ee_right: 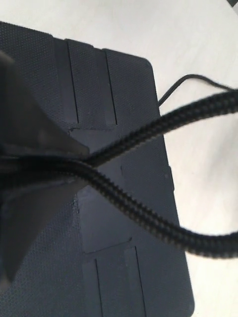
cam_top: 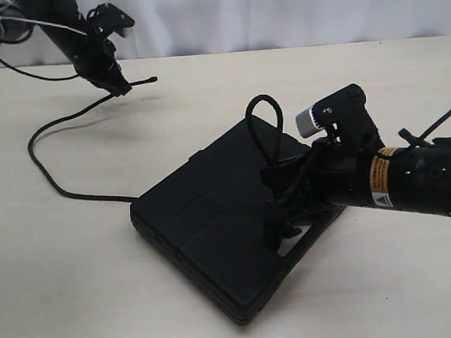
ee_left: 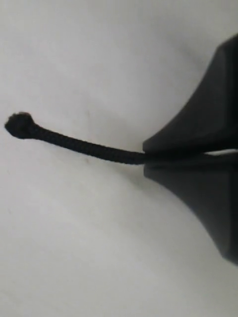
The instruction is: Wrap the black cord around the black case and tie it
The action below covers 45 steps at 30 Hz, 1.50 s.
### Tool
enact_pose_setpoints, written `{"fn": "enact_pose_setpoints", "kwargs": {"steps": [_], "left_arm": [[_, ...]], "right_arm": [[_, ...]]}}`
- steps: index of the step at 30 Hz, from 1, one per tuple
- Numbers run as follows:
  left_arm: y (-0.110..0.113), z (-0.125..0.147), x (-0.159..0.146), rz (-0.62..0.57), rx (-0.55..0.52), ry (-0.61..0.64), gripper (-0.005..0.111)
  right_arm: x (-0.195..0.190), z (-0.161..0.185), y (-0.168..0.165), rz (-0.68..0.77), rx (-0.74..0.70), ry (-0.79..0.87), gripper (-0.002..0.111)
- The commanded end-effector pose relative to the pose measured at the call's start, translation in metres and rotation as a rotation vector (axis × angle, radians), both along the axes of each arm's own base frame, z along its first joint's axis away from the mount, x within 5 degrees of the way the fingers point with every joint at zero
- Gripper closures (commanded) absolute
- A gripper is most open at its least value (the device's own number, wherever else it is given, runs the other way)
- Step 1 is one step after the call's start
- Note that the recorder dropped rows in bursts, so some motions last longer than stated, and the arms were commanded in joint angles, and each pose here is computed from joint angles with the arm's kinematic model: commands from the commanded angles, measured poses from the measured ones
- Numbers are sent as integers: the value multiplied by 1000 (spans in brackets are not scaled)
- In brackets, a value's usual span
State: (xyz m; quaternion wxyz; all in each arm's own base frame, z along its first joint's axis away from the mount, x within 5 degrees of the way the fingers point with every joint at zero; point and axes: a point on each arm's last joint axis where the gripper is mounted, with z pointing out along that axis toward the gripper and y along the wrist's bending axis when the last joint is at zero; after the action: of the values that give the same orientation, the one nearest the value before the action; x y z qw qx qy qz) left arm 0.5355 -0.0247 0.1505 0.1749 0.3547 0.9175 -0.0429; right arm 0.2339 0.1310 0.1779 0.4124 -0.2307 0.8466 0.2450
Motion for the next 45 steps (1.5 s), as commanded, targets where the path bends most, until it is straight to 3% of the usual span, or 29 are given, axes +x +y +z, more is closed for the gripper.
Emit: {"fn": "enact_pose_setpoints", "kwargs": {"steps": [1, 5, 14, 20, 30, 36, 45], "left_arm": [[-17, 45, -12, -145, -164, -47, 107], [-27, 65, -32, -247, -190, -54, 107], [-57, 91, -96, -538, -80, -29, 107], [-91, 90, -114, -922, 16, -94, 107], [-124, 102, -126, -1024, -14, -148, 107], [-127, 124, -133, -1047, -47, -221, 107], [-135, 126, -137, -1068, -49, -227, 107]], "right_arm": [[-1, 8, 6, 56, 76, -46, 104], [-2, 9, 8, 67, 94, -54, 104], [-5, 12, 12, 138, 112, -92, 104], [-10, 14, 16, 227, 117, -121, 104], [-7, 3, 8, 176, -27, -83, 104], [-6, 3, 7, 173, -32, -81, 104], [-4, 1, 3, 114, -54, -58, 104]]}}
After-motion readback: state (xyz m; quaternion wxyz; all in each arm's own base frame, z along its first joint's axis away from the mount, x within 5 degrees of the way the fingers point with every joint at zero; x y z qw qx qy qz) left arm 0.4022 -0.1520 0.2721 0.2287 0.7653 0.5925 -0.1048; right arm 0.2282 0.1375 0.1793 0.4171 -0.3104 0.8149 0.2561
